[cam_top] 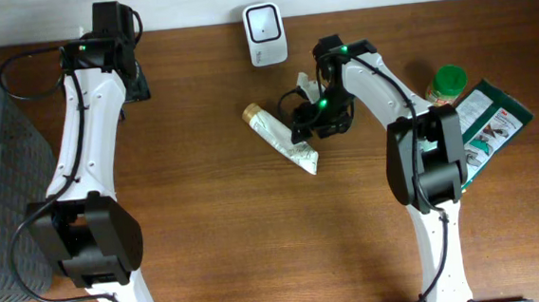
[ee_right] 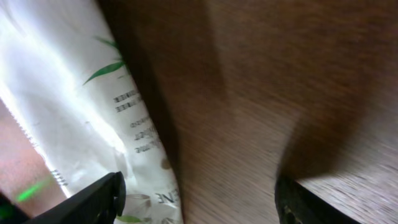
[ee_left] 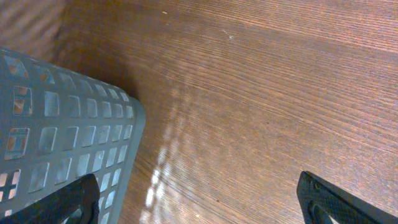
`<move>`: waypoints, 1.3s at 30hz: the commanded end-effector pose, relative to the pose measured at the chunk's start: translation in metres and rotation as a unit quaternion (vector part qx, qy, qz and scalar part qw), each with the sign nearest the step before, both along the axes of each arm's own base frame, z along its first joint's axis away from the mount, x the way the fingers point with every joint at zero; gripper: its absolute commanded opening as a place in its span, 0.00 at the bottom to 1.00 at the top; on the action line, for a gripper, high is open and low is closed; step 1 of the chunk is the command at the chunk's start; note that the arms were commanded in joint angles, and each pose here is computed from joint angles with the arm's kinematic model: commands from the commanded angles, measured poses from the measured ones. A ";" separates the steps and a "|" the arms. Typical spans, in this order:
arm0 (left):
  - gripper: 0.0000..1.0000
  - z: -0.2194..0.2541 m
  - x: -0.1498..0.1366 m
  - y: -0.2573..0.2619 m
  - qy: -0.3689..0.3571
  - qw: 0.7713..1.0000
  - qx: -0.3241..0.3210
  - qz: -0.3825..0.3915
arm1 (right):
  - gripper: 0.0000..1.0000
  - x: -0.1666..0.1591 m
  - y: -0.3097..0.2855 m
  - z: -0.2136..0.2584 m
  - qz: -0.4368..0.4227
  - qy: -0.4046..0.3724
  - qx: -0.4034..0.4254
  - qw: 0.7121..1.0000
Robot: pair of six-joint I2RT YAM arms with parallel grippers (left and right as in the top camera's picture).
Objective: Scan the item barcode
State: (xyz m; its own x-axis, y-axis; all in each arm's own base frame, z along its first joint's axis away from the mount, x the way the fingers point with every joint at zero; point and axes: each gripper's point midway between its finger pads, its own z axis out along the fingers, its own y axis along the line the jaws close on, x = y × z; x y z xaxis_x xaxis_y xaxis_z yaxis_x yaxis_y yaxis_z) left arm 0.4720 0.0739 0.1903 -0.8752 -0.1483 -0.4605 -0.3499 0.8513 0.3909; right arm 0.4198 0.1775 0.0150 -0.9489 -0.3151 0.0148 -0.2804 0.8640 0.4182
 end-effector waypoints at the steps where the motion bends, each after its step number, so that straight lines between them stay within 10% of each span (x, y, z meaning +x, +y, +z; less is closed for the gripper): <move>1: 0.99 0.005 0.000 0.000 -0.005 1.000 0.000 0.000 | 0.79 0.002 -0.027 -0.022 0.004 0.004 -0.042 0.999; 11: 0.99 0.005 0.000 0.000 -0.005 1.000 0.000 0.000 | 0.93 0.018 -0.007 0.113 0.100 -0.105 -0.030 0.989; 24: 0.99 0.005 0.000 0.000 -0.005 1.000 0.000 0.000 | 0.98 -0.045 0.035 0.033 0.277 -0.045 0.023 0.960; 39: 0.99 0.005 0.000 0.000 -0.005 1.000 0.000 0.000 | 0.98 -0.027 0.024 0.020 0.234 -0.063 0.059 0.968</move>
